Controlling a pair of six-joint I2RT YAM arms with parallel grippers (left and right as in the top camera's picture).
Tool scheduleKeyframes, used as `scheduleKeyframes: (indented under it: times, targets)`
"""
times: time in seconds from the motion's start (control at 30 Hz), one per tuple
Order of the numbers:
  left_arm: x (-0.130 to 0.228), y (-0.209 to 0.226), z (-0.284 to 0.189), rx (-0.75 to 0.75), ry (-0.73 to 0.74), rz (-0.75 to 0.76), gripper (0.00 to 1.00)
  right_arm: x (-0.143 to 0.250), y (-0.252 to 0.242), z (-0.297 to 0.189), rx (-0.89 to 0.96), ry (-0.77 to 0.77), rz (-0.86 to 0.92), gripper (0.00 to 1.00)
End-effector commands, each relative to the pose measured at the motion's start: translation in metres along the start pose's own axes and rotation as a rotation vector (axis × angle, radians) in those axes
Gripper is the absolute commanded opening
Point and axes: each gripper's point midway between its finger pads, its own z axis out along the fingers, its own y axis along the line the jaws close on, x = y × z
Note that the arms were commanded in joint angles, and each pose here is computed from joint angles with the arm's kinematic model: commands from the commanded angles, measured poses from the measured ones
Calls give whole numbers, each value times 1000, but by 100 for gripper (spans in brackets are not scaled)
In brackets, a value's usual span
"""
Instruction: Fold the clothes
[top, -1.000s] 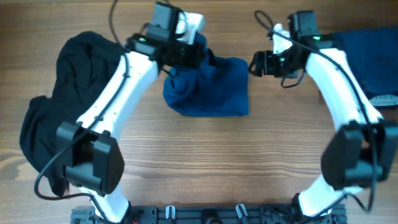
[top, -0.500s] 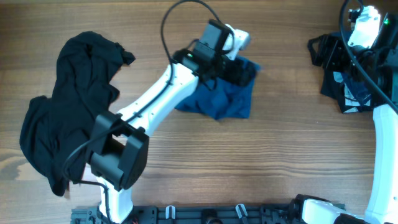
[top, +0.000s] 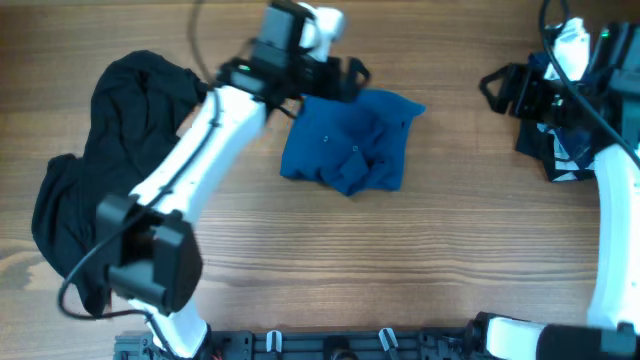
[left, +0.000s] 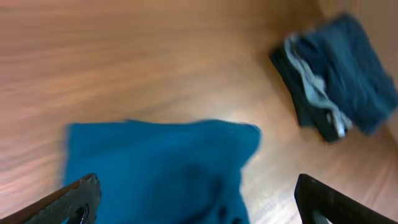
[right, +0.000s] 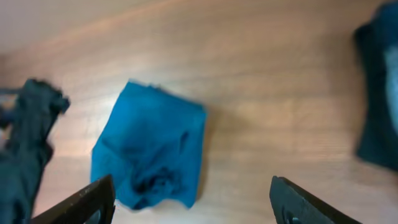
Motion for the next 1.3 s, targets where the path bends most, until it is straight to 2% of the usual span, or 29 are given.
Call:
scheduleKeyframes:
  times: [0.0, 0.13, 0.17, 0.2, 0.43, 0.63, 0.87, 1.0, 1.17, 1.2, 1.27]
  targets:
    - [-12, 38, -31, -57, -29, -96, 100, 24, 14, 36, -95, 131, 44, 80]
    - [1, 70, -41, -149, 16, -161, 100, 44, 25, 80, -120, 221, 56, 77]
    - [5, 75, -42, -172, 25, -171, 100, 49, 30, 95, -132, 234, 45, 67]
    - [7, 80, -43, -198, 33, -176, 100, 53, 34, 108, -135, 244, 48, 62]
    - [18, 98, -49, -314, 62, -189, 100, 87, 30, 166, -131, 380, 73, 61]
    - [19, 101, -50, -328, 67, -187, 100, 97, 42, 187, -157, 402, 8, 57]
    - [25, 105, -52, -356, 85, -190, 100, 109, 41, 215, -154, 428, 3, 48]
    - [26, 105, -52, -357, 89, -192, 100, 105, 29, 223, -95, 403, -16, 48]
    - [26, 105, -52, -357, 89, -191, 100, 100, 31, 225, -106, 380, -24, 47]
    - [26, 105, -52, -357, 89, -191, 100, 99, 32, 225, -109, 378, -25, 45]
    - [26, 105, -52, -357, 89, -191, 100, 99, 35, 225, -125, 380, -23, 33]
